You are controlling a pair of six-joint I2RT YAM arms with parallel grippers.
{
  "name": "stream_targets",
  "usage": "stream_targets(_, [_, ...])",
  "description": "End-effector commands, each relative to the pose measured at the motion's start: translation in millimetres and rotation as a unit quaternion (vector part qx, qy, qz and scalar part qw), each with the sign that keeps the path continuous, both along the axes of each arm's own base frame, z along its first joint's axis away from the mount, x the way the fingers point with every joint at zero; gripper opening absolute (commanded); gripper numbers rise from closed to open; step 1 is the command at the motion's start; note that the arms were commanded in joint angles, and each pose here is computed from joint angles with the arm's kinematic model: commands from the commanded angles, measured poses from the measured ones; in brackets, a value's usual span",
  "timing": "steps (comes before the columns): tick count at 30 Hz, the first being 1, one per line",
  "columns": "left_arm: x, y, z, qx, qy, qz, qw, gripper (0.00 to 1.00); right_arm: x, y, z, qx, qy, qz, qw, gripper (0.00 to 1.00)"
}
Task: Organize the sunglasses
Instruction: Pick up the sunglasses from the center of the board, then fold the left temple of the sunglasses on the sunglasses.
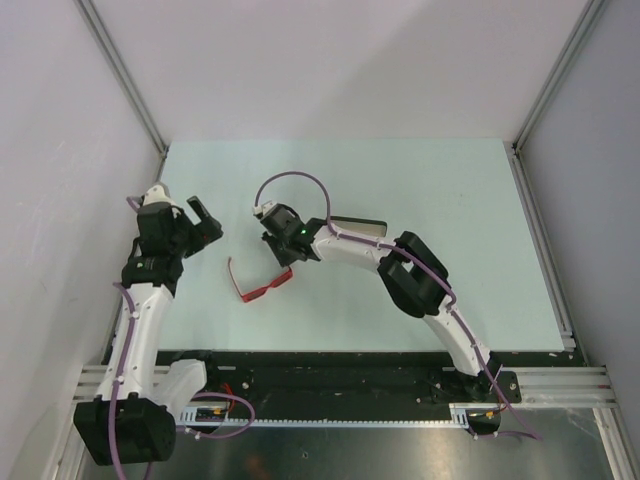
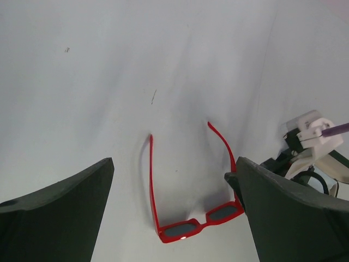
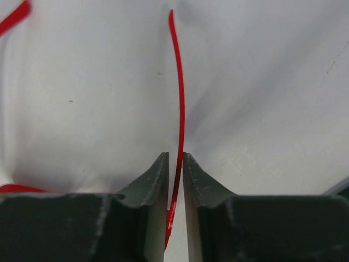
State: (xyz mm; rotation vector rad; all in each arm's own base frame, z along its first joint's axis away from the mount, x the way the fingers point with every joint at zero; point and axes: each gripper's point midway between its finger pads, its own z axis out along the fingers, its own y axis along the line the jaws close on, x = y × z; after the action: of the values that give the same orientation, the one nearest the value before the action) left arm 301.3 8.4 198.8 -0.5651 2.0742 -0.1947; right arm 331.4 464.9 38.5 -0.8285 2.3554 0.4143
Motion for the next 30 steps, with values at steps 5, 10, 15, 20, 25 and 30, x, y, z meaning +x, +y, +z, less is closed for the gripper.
stream_targets(5, [0.1, -10.2, 7.1, -0.043, -0.012, -0.019, 0.999, 1.00, 9.9, 0.7, 17.2, 0.009, -0.034, 0.000, 0.999, 0.00])
stream_targets(10, [2.1, -33.1, 19.1, -0.076, -0.023, -0.079, 0.994, 1.00, 25.5, -23.6, 84.0, 0.053, -0.084, -0.006, 0.995, 0.00])
stream_targets(15, [0.9, -64.0, 48.6, -0.114, -0.052, -0.166, 0.978, 1.00, 40.4, -68.1, 159.2, 0.092, -0.150, -0.017, 0.984, 0.00])
stream_targets(20, [-11.3, -102.0, 97.3, -0.156, -0.113, -0.281, 0.940, 1.00, 45.2, -113.4, 251.0, 0.159, -0.226, -0.028, 0.961, 0.00])
stream_targets(25, [-30.7, -130.7, 131.6, -0.175, -0.163, -0.377, 0.895, 1.00, 26.4, -130.8, 315.3, 0.225, -0.268, 0.003, 0.937, 0.00])
stream_targets(30, [-62.9, -175.4, 151.6, -0.178, -0.184, -0.508, 0.823, 1.00, -7.7, -139.9, 376.2, 0.284, -0.309, 0.060, 0.906, 0.00])
